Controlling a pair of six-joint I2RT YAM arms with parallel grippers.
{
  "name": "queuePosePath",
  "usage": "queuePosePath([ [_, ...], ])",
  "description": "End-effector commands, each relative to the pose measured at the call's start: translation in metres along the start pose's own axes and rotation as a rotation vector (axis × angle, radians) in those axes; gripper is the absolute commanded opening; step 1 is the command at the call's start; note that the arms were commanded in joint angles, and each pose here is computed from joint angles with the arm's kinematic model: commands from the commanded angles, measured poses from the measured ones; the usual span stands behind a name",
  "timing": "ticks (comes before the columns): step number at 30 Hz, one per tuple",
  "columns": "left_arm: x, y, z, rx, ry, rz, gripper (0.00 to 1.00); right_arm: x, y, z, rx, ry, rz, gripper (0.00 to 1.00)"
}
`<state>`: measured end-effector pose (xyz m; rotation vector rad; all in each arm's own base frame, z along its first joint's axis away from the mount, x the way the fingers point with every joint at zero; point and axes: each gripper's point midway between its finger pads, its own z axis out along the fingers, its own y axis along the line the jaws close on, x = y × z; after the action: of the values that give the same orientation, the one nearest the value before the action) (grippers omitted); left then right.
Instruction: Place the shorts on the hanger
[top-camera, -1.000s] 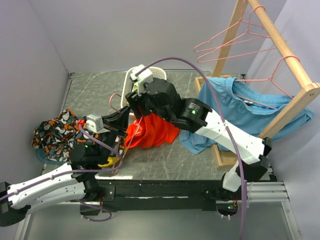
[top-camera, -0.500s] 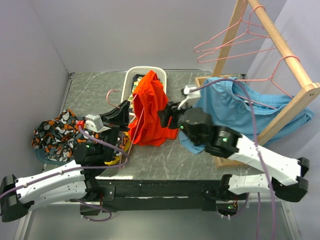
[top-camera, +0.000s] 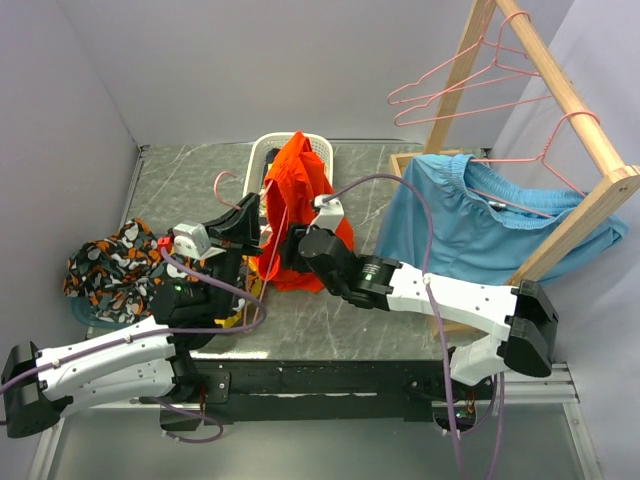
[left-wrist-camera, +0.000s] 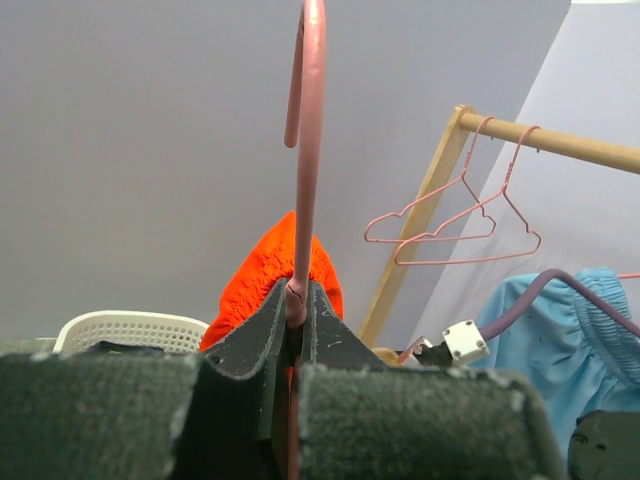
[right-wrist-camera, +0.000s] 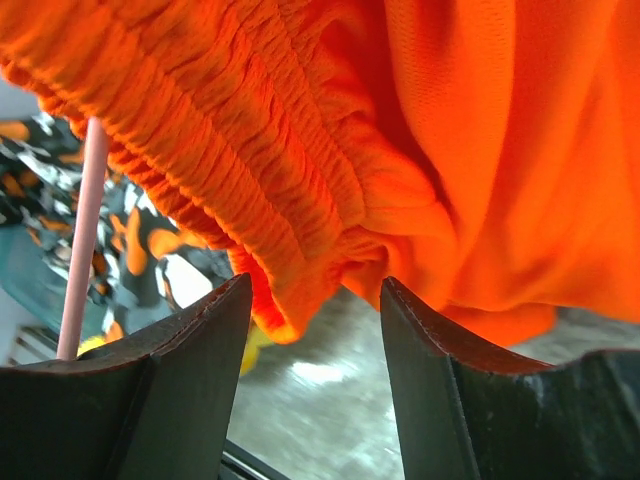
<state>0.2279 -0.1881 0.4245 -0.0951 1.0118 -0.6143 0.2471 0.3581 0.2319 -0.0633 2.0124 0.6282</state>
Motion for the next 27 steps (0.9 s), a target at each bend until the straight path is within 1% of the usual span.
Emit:
queuePosePath([
  [1, -0.058, -0.005, 0.013, -0.013, -0.157, -0.114, 0.01, -0.005, 0.016, 0.014, -0.023, -0.064, 0.122, 0.62],
  [4, -0.061, -0.005, 0.014, -0.019, -0.163, -0.111, 0.01, 0.002, 0.02, 0.018, -0.022, -0.066, 0.136, 0.62],
  [6, -0.063, -0.005, 0.015, -0.023, -0.17, -0.116, 0.01, 0.013, 0.015, 0.025, 0.013, -0.054, 0.141, 0.62],
  [8, -0.065, -0.004, 0.015, -0.029, -0.178, -0.124, 0.01, 0.018, 0.009, 0.029, 0.042, -0.055, 0.146, 0.57],
  [10, -0.063, -0.003, 0.015, -0.035, -0.181, -0.125, 0.01, 0.022, 0.006, 0.034, 0.056, -0.063, 0.155, 0.47],
  [11, -0.066, -0.001, 0.015, -0.048, -0.192, -0.136, 0.01, 0.024, 0.003, 0.035, 0.066, -0.068, 0.154, 0.39],
  [12, -0.067, 0.001, 0.015, -0.057, -0.201, -0.139, 0.01, 0.026, 0.002, 0.036, 0.073, -0.066, 0.145, 0.2],
  [13, -0.066, 0.002, 0.015, -0.065, -0.205, -0.14, 0.01, 0.026, 0.001, 0.036, 0.081, -0.065, 0.137, 0.1],
  [14, -0.071, 0.004, 0.015, -0.078, -0.23, -0.159, 0.01, 0.026, 0.006, 0.032, 0.077, -0.065, 0.124, 0.02],
  [15, -0.07, 0.005, 0.016, -0.084, -0.238, -0.145, 0.01, 0.026, 0.003, 0.027, 0.105, -0.071, 0.1, 0.0],
  [20, -0.067, 0.004, 0.022, -0.112, -0.29, -0.118, 0.01, 0.033, 0.015, -0.008, 0.08, -0.037, 0.032, 0.0],
  [21, -0.071, 0.006, 0.022, -0.123, -0.318, -0.13, 0.01, 0.029, 0.019, -0.017, 0.061, -0.037, 0.037, 0.0],
  [22, -0.064, 0.004, 0.024, -0.128, -0.314, -0.111, 0.01, 0.03, 0.021, -0.023, 0.046, -0.023, 0.033, 0.0],
  [23, -0.064, 0.005, 0.027, -0.139, -0.326, -0.095, 0.01, 0.032, 0.024, -0.028, 0.036, -0.013, 0.032, 0.0],
  [27, -0.055, 0.007, 0.04, -0.156, -0.347, -0.093, 0.01, 0.037, 0.032, -0.057, -0.003, 0.04, 0.008, 0.0],
])
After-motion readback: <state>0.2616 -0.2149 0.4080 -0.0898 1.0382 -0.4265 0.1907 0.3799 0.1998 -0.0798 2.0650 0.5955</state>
